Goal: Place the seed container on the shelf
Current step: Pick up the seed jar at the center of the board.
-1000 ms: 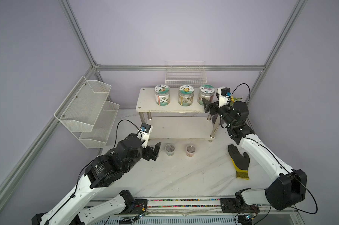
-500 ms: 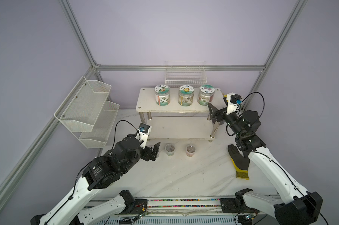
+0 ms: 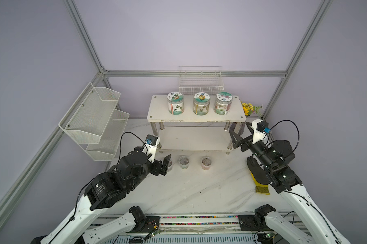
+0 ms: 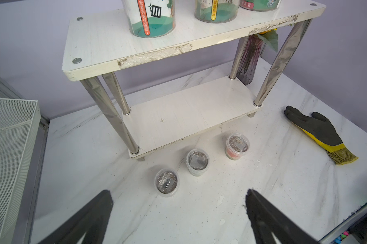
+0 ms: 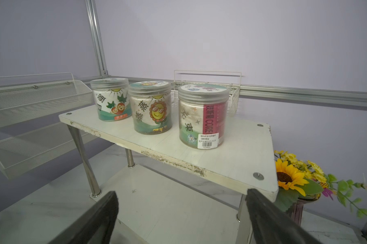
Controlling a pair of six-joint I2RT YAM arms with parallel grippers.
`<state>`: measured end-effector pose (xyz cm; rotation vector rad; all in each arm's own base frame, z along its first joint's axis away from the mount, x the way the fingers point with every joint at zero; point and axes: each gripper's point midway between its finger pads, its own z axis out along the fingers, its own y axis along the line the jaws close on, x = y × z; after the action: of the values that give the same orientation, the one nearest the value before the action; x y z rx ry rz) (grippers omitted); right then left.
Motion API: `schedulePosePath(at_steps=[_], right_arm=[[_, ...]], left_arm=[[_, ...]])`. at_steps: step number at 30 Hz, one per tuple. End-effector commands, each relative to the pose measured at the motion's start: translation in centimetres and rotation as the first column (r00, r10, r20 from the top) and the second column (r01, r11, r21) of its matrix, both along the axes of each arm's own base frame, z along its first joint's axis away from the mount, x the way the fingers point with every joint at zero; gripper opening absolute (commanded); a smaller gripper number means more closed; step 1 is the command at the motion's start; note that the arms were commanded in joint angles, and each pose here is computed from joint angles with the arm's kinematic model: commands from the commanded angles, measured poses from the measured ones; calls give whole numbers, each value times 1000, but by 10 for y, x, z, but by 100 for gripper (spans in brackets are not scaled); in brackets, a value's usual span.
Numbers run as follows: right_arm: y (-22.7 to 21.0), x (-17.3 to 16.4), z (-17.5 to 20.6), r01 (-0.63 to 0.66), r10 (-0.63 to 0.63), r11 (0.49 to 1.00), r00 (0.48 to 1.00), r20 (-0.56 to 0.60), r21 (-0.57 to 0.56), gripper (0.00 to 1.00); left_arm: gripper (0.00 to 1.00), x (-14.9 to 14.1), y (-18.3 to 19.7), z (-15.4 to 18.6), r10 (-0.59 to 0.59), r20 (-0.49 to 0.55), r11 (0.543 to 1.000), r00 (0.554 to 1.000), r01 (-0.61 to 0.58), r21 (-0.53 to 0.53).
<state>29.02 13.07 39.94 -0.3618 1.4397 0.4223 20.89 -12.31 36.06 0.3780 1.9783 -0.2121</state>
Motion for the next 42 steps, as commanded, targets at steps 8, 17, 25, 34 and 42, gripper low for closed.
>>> schedulePosePath(at_steps=[8,17,25,34,42], right_arm=[[26,-37,-79,-127,126,992,975,-184,10,95],[46,-54,-121,-162,165,986,944,-287,35,93],[62,-60,-140,-183,195,981,918,-345,66,92],[62,-60,-143,-164,179,984,921,-345,72,92],[59,-62,-144,-157,174,985,924,-341,76,92]], left_arm=[[100,2,10,-14,77,-45,997,996,-77,-4],[100,0,21,-33,135,-91,991,987,-133,30],[100,0,39,-71,273,-153,961,950,-265,73],[100,3,21,-136,282,-240,942,929,-315,-113],[100,9,4,-209,326,-244,930,914,-356,-93]])
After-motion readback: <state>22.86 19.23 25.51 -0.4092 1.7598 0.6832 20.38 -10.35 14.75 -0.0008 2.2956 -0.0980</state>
